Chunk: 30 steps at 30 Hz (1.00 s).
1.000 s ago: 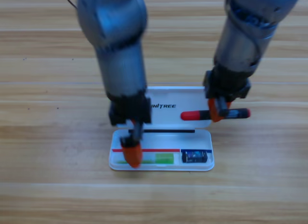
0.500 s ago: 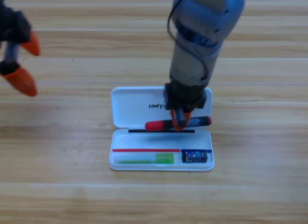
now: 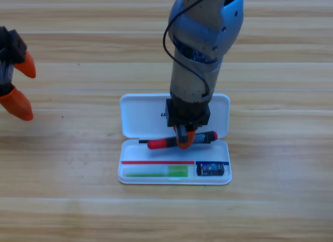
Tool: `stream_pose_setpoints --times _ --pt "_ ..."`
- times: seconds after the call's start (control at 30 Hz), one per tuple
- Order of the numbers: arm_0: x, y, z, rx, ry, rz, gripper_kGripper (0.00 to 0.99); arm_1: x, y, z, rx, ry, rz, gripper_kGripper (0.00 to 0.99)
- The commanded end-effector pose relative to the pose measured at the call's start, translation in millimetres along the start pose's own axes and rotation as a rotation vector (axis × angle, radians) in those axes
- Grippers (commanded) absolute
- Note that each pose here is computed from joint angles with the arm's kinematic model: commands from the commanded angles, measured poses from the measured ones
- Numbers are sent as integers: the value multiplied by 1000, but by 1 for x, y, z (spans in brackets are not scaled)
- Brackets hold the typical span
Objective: Clean up eraser and pencils
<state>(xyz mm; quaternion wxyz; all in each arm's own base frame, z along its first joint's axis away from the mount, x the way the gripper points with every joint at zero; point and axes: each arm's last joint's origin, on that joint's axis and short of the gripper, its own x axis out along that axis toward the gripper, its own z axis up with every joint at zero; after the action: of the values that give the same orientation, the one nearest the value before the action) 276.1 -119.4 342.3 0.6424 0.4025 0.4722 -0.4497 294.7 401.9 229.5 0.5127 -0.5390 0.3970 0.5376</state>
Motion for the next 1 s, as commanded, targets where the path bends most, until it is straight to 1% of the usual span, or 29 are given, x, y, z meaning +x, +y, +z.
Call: stream_pose_setpoints --times 0.03,0.1,0.2,0.33,0.43,0.5,0.57,0.63,0.7,0.73,0.8,0.87,0.9,0.93,0.97,1.0 --pt "6 0 -6 -22 2 -18 990 7 11 7 6 27 17 888" --pt "6 1 -5 -22 0 -18 990 -15 15 5 13 -11 10 899" --pt "6 1 -5 -21 -3 -17 990 -66 29 -5 25 -107 -2 917" --pt "5 3 -3 -23 -18 -12 990 -151 64 -34 38 -293 -1 917" --pt "3 8 2 -28 -36 -9 990 -193 88 -61 68 -405 12 917" --pt "6 16 9 -38 -48 -9 990 -208 101 -79 100 -455 11 917" --pt "9 28 18 -44 -72 -4 990 -214 115 -96 118 -484 11 931" --pt "12 48 27 -55 -105 18 990 -221 131 -112 137 -520 -15 933" --pt "22 74 35 -77 -143 27 979 -227 149 -130 153 -576 -58 939" --pt "30 88 39 -87 -167 23 951 -228 157 -138 158 -604 -78 940" --pt "48 115 45 -105 -214 -2 859 -232 172 -152 173 -647 -107 943" --pt "65 138 50 -122 -255 -29 761 -231 172 -160 257 -649 -155 946" --pt "74 146 53 -126 -274 -44 698 -229 171 -163 261 -654 -145 948" --pt "82 154 55 -129 -293 -58 623 -228 170 -164 263 -667 -119 948" --pt "91 160 58 -130 -307 -72 509 -227 170 -164 263 -683 -97 946" --pt "99 166 61 -127 -322 -85 370 -227 172 -164 256 -698 -71 948"
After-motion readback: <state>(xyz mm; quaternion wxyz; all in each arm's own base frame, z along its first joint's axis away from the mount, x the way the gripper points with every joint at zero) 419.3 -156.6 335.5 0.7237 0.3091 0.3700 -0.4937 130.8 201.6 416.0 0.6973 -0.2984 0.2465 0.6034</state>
